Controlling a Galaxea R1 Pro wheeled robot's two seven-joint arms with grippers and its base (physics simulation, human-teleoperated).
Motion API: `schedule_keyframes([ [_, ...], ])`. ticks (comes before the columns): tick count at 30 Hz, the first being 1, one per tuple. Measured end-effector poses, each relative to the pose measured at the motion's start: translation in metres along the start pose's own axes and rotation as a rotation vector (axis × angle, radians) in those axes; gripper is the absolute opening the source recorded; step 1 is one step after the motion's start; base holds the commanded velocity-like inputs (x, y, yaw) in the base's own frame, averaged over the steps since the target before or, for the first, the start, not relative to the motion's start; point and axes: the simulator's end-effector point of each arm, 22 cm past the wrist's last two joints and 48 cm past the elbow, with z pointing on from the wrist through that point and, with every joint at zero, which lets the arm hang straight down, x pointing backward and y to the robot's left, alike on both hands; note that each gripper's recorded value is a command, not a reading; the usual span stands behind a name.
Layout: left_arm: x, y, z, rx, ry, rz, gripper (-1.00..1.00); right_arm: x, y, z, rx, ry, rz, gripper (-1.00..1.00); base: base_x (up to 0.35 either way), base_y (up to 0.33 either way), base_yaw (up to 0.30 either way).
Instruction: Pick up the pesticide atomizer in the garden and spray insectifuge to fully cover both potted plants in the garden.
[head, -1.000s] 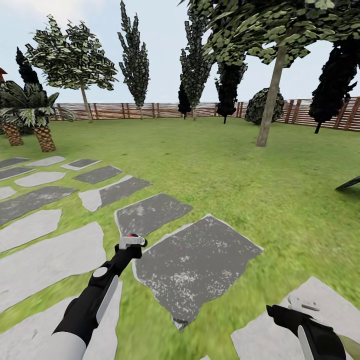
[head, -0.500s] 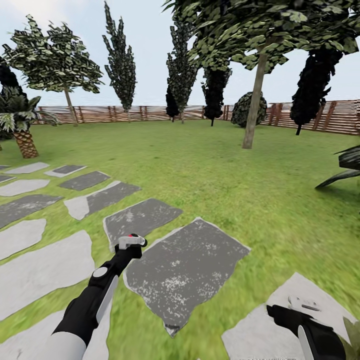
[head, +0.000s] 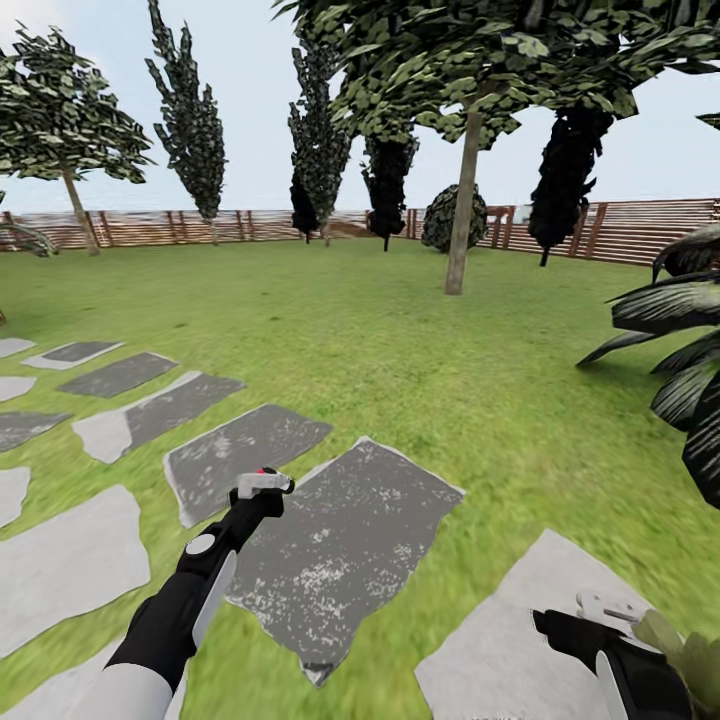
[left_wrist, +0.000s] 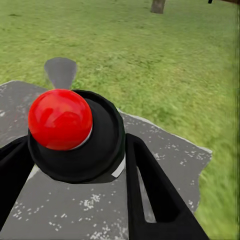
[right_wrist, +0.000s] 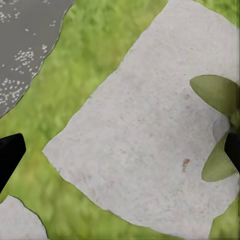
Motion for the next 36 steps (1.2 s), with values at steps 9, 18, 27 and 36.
schedule_keyframes([
  [9, -0.017, -0.002, -0.001, 0.0, -0.003, 0.0, -1.0, -0.012, 0.001, -0.01, -0.001, -0.003, 0.001, 1.0, 0.0, 0.0, -0.26],
  [18, -0.019, -0.002, -0.002, 0.0, -0.006, 0.001, -1.0, -0.013, 0.001, -0.011, -0.002, -0.006, 0.002, 1.0, 0.0, 0.0, -0.26],
  [27, -0.039, -0.004, -0.004, 0.001, -0.009, 0.002, -1.0, -0.029, 0.002, -0.024, -0.002, -0.009, 0.002, 1.0, 0.0, 0.0, -0.26],
  [36, -0.059, -0.006, -0.006, 0.001, -0.013, 0.002, -1.0, -0.043, 0.003, -0.037, -0.003, -0.012, 0.003, 1.0, 0.0, 0.0, -0.26],
])
